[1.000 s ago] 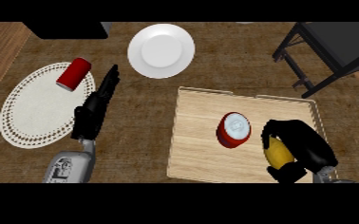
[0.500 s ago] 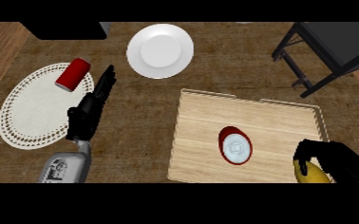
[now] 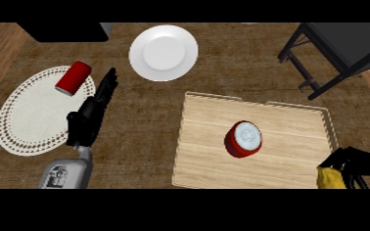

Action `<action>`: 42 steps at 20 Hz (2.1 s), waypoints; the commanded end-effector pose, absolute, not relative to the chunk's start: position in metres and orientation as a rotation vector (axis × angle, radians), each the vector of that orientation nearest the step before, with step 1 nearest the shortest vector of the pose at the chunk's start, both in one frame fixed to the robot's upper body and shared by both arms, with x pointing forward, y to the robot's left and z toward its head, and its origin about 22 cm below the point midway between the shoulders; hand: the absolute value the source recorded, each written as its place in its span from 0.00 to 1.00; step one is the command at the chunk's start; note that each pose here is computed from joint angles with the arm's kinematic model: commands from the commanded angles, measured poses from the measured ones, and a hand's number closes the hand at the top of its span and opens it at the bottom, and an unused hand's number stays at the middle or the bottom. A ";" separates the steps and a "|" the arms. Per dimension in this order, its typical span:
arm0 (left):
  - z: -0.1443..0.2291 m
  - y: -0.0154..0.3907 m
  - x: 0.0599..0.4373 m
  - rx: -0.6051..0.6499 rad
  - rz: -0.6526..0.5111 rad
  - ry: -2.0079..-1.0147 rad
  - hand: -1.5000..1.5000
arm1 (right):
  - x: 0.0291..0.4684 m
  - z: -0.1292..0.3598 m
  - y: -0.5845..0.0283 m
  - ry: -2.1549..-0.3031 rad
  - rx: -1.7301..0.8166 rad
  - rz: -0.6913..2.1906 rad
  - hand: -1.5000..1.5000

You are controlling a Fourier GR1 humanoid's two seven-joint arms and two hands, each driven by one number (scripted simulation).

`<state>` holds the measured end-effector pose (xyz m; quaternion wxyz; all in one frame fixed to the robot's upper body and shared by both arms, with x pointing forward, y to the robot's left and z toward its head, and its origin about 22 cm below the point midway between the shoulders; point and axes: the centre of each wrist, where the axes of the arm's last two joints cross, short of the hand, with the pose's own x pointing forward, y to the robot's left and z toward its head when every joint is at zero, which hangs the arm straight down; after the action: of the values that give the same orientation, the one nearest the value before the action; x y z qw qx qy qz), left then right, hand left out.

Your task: Pick the lemon from the tray and place it in the tiered shelf

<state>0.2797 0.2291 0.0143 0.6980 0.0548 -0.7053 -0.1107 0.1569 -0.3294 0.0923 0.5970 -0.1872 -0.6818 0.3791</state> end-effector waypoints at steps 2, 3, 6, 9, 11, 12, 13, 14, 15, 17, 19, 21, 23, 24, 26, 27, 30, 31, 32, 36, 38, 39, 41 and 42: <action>0.003 0.246 0.272 0.116 -0.243 -1.575 0.50 | 0.132 0.144 -0.337 -1.680 -0.475 0.753 1.00; 0.014 0.228 0.285 0.115 -0.236 -1.575 0.50 | 0.127 0.147 -0.330 -1.696 -0.464 0.723 1.00; 0.019 0.232 0.282 0.120 -0.245 -1.575 0.50 | 0.140 0.190 -0.353 -1.719 -0.643 0.671 1.00; 0.025 0.230 0.279 0.131 -0.247 -1.559 0.50 | 0.140 0.201 -0.375 -1.731 -0.737 0.629 1.00; 0.028 0.203 0.278 0.110 -0.249 -1.581 0.50 | 0.139 0.215 -0.364 -1.758 -0.753 0.567 1.00; 0.025 0.209 0.285 0.120 -0.267 -1.587 0.50 | 0.146 0.229 -0.367 -1.769 -0.757 0.554 1.00; 0.009 0.228 0.281 0.113 -0.255 -1.569 0.50 | 0.163 0.237 -0.363 -1.772 -0.781 0.516 1.00; 0.009 0.217 0.280 0.105 -0.255 -1.574 0.50 | 0.156 0.248 -0.389 -1.800 -0.806 0.490 1.00; 0.017 0.225 0.273 0.107 -0.266 -1.566 0.50 | 0.152 0.244 -0.368 -1.773 -0.832 0.481 1.00; 0.013 0.216 0.293 0.091 -0.254 -1.578 0.50 | 0.177 0.252 -0.375 -1.792 -0.891 0.465 1.00; 0.013 0.228 0.277 0.110 -0.260 -1.583 0.50 | 0.185 0.267 -0.375 -1.763 -0.924 0.450 1.00; 0.021 0.234 0.277 0.094 -0.278 -1.590 0.50 | 0.185 0.296 -0.403 -1.799 -0.919 0.414 1.00; -0.001 0.225 0.282 0.097 -0.276 -1.582 0.50 | 0.206 0.299 -0.389 -1.778 -0.927 0.395 1.00; 0.023 0.223 0.286 0.103 -0.265 -1.583 0.50 | 0.203 0.295 -0.400 -1.783 -0.925 0.379 1.00; 0.028 0.226 0.286 0.108 -0.277 -1.587 0.50 | 0.224 0.298 -0.386 -1.781 -0.972 0.369 1.00; 0.015 0.229 0.301 0.116 -0.274 -1.576 0.50 | 0.222 0.316 -0.390 -1.794 -0.984 0.375 1.00; 0.021 0.223 0.288 0.093 -0.264 -1.567 0.50 | 0.226 0.313 -0.407 -1.801 -1.011 0.326 1.00; 0.034 0.237 0.281 0.121 -0.277 -1.578 0.50 | 0.235 0.302 -0.411 -1.800 -1.026 0.328 1.00; 0.015 0.245 0.281 0.102 -0.267 -1.573 0.50 | 0.241 0.313 -0.402 -1.805 -1.039 0.348 1.00; 0.018 0.230 0.279 0.098 -0.271 -1.580 0.50 | 0.257 0.317 -0.419 -1.792 -1.069 0.332 1.00; 0.019 0.225 0.283 0.094 -0.262 -1.573 0.50 | 0.263 0.331 -0.404 -1.825 -1.114 0.373 1.00; 0.008 0.212 0.282 0.086 -0.271 -1.591 0.50 | 0.278 0.328 -0.399 -1.820 -1.170 0.384 1.00; 0.017 0.233 0.283 0.107 -0.240 -1.590 0.50 | 0.269 0.334 -0.419 -1.818 -1.189 0.385 1.00; 0.028 0.227 0.288 0.115 -0.263 -1.575 0.50 | 0.287 0.304 -0.417 -1.830 -1.186 0.386 1.00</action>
<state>0.2859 0.2257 0.0211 0.6944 0.0450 -0.7086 -0.1169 0.2687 -0.4105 0.3216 0.4646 -0.4620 -0.7404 0.1502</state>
